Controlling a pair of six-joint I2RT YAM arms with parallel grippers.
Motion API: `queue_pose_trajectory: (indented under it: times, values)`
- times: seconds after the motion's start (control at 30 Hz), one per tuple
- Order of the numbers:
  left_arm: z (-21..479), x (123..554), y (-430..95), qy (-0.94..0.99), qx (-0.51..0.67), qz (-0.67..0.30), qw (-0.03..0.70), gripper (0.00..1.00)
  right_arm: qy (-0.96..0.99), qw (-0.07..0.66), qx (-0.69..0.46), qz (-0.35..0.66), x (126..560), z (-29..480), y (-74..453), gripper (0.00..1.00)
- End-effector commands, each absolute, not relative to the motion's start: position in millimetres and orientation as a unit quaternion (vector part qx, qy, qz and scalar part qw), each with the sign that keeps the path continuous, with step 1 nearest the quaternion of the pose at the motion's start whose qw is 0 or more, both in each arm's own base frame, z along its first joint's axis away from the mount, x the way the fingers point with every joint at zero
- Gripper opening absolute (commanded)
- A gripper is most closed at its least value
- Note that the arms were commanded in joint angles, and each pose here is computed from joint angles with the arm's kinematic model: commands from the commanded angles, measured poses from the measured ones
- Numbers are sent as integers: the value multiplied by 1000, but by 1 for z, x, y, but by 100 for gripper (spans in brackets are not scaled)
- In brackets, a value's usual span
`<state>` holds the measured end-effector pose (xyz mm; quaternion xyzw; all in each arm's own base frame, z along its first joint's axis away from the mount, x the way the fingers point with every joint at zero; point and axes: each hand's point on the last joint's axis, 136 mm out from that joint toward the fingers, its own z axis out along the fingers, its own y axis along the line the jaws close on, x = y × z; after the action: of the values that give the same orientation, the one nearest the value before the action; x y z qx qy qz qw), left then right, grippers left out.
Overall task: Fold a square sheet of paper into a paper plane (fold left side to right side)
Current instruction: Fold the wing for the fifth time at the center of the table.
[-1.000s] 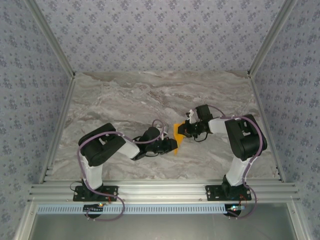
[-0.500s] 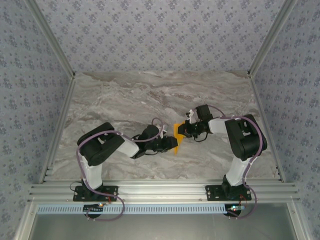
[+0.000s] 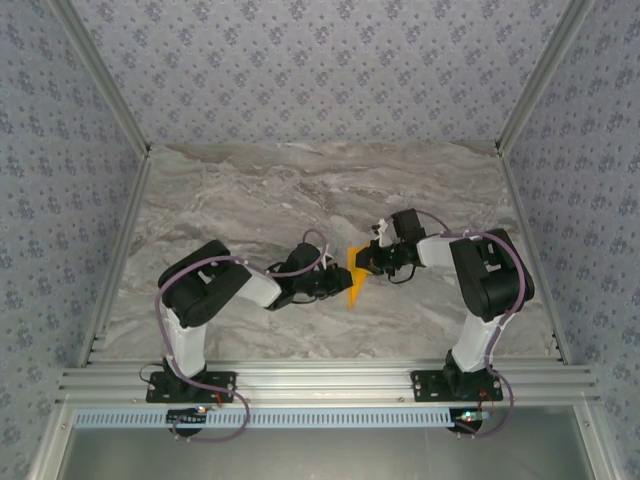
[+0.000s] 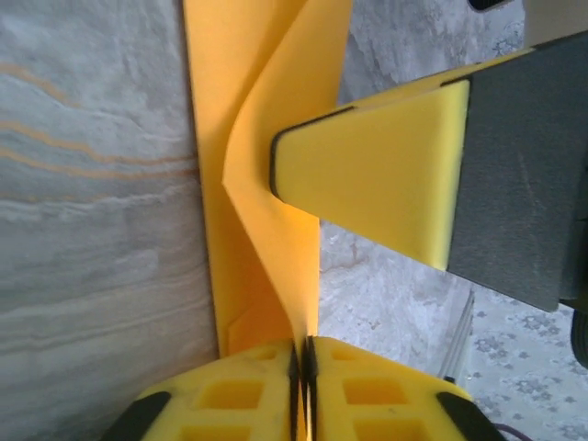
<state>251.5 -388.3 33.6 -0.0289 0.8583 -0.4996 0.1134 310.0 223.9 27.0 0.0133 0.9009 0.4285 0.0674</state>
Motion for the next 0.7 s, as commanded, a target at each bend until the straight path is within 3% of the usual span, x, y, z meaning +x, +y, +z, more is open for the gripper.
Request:
queue_pose_trajectory:
  times: [0.0, 0.67]
  values:
    - [35, 261, -381, 864, -25, -487, 129, 8, 900, 64, 9, 430, 312, 32, 227, 8]
    - [10, 258, -376, 876, -26, -468, 111, 4, 914, 53, 15, 401, 307, 24, 219, 7]
